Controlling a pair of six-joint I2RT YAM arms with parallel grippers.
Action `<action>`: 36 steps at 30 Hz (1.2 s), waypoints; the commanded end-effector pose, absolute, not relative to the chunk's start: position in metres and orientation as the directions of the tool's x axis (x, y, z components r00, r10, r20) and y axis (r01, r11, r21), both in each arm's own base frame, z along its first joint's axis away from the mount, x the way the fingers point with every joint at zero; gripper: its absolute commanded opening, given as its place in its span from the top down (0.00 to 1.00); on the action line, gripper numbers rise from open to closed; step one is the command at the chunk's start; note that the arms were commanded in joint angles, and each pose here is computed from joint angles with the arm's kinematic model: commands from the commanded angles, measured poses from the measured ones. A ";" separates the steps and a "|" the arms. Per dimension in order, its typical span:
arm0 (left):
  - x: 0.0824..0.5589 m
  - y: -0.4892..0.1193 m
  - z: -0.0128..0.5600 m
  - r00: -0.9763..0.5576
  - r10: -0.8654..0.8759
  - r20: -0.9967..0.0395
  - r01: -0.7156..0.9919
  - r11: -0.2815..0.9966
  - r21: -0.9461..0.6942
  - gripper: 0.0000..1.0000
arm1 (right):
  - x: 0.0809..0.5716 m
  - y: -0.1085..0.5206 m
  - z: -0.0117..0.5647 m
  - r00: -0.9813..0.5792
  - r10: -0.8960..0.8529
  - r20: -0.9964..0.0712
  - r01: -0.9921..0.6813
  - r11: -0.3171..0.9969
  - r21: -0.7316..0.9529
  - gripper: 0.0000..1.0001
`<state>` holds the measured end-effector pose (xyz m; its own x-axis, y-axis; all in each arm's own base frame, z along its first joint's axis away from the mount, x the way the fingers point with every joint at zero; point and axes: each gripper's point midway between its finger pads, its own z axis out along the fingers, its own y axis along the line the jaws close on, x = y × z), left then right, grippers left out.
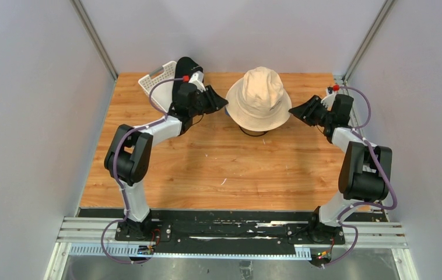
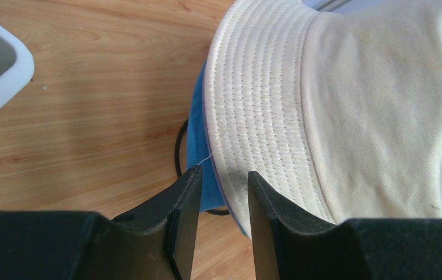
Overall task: Stack the hats
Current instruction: Adjust the hat on the hat stand.
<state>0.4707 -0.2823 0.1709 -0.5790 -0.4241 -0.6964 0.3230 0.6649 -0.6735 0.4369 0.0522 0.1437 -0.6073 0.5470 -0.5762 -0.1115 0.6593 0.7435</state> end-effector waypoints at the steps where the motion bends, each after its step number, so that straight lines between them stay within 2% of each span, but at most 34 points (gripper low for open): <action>1: 0.479 -0.288 0.174 -0.579 -0.414 -0.702 0.352 0.649 -0.674 0.60 | 0.448 0.048 0.164 -0.575 0.553 -0.604 -0.163 0.646 0.746 0.58; 19: 0.480 -0.309 0.182 -0.588 -0.454 -0.669 0.442 0.512 -0.737 0.63 | 0.450 0.040 0.169 -0.557 0.570 -0.604 -0.166 0.636 0.754 0.59; 22: 0.479 -0.309 0.189 -0.582 -0.488 -0.651 0.457 0.466 -0.758 0.73 | 0.450 0.039 0.169 -0.555 0.573 -0.602 -0.166 0.634 0.756 0.59; 26: 0.478 -0.306 0.189 -0.585 -0.508 -0.632 0.457 0.437 -0.775 0.99 | 0.452 0.038 0.171 -0.550 0.581 -0.599 -0.170 0.625 0.762 0.59; 36: 0.486 -0.294 0.172 -0.592 -0.480 -0.647 0.398 0.523 -0.753 1.00 | 0.463 0.038 0.172 -0.555 0.603 -0.574 -0.207 0.568 0.797 0.58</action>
